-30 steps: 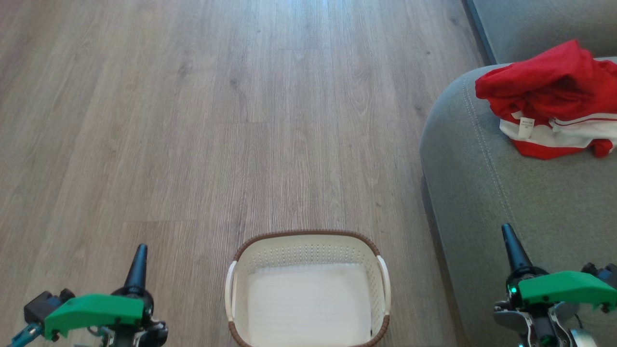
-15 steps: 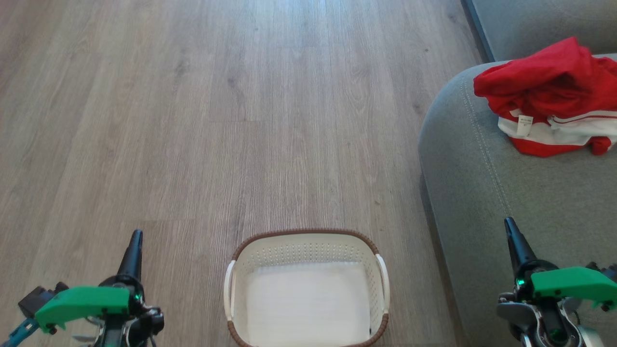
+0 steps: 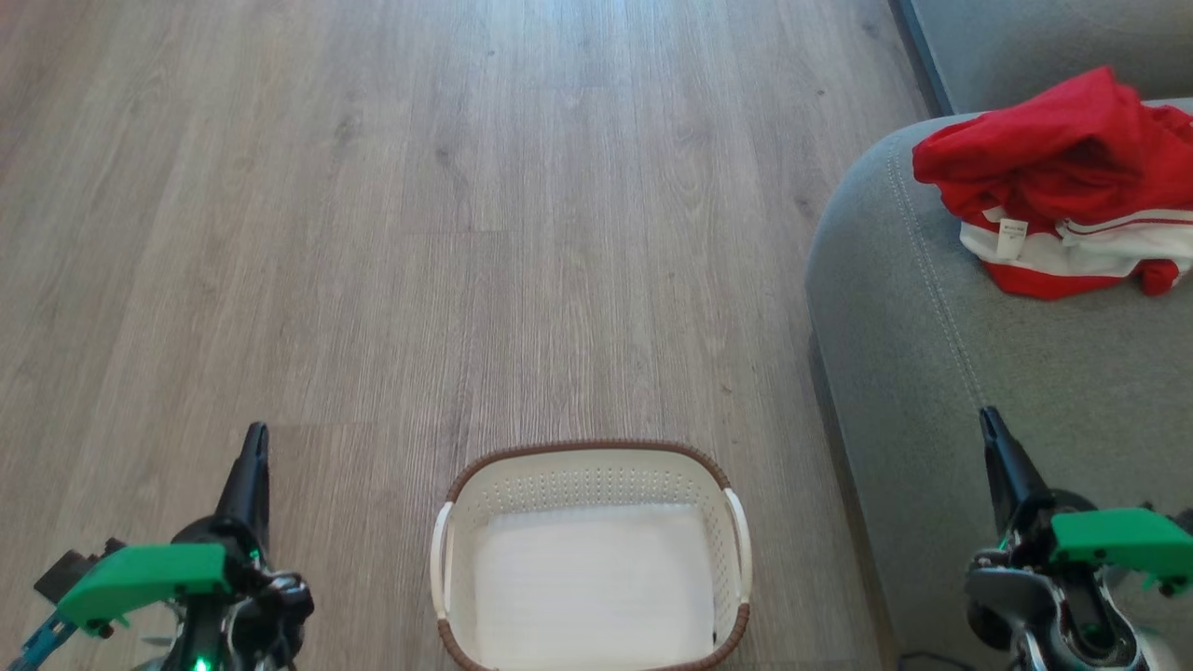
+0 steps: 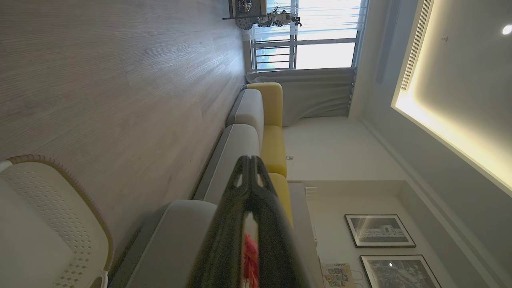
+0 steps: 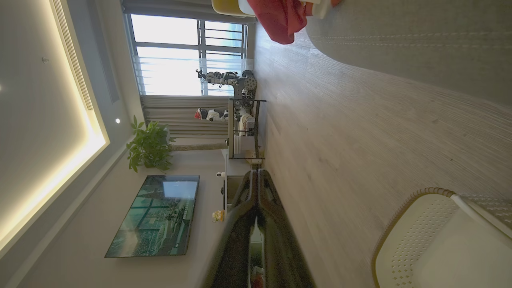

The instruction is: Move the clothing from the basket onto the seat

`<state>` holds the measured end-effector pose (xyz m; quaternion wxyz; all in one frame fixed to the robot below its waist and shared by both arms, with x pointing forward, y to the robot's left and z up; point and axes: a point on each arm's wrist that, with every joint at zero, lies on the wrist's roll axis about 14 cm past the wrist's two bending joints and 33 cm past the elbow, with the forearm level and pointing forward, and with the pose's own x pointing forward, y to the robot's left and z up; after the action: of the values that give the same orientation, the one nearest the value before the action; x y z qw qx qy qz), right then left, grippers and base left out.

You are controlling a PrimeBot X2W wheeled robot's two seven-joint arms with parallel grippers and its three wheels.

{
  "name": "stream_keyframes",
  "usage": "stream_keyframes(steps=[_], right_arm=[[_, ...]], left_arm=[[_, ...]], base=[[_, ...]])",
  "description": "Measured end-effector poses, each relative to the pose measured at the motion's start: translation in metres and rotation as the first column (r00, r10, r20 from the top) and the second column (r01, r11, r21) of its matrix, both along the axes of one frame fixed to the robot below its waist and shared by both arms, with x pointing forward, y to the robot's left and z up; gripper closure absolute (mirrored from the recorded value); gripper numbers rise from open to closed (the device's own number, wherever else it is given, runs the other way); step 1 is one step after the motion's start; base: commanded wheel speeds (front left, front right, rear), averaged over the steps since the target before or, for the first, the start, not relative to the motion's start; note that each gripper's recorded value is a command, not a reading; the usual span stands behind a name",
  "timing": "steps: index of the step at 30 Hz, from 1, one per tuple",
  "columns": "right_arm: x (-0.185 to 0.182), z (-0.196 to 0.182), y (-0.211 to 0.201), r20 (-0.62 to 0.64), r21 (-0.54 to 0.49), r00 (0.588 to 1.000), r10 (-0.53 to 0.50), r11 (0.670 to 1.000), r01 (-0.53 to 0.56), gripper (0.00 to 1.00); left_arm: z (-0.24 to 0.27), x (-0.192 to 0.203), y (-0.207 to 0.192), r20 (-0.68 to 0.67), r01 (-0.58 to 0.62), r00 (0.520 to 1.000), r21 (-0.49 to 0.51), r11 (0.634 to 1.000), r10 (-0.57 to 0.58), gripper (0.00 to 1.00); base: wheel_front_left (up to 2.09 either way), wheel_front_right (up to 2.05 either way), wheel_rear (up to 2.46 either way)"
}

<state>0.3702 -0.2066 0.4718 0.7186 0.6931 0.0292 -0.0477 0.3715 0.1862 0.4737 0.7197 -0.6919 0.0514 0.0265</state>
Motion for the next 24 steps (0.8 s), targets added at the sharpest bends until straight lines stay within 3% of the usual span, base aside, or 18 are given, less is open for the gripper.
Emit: stream_keyframes(steps=[4,24], right_arm=[[0.0027,0.0045,-0.0003,0.017,0.037,1.0,-0.002,0.999,0.002,1.0],[0.0027,0.0046,-0.0008,0.017,0.039,1.0,-0.004,0.999,0.004,1.0]], left_arm=[[0.0027,0.002,0.0022,0.014,-0.01,1.0,-0.039,0.999,0.01,1.0],[0.0047,0.0034,0.0032,0.02,-0.01,1.0,-0.042,0.999,0.011,1.0]], base=[[0.0,0.0,0.0],[0.0,0.0,0.0]])
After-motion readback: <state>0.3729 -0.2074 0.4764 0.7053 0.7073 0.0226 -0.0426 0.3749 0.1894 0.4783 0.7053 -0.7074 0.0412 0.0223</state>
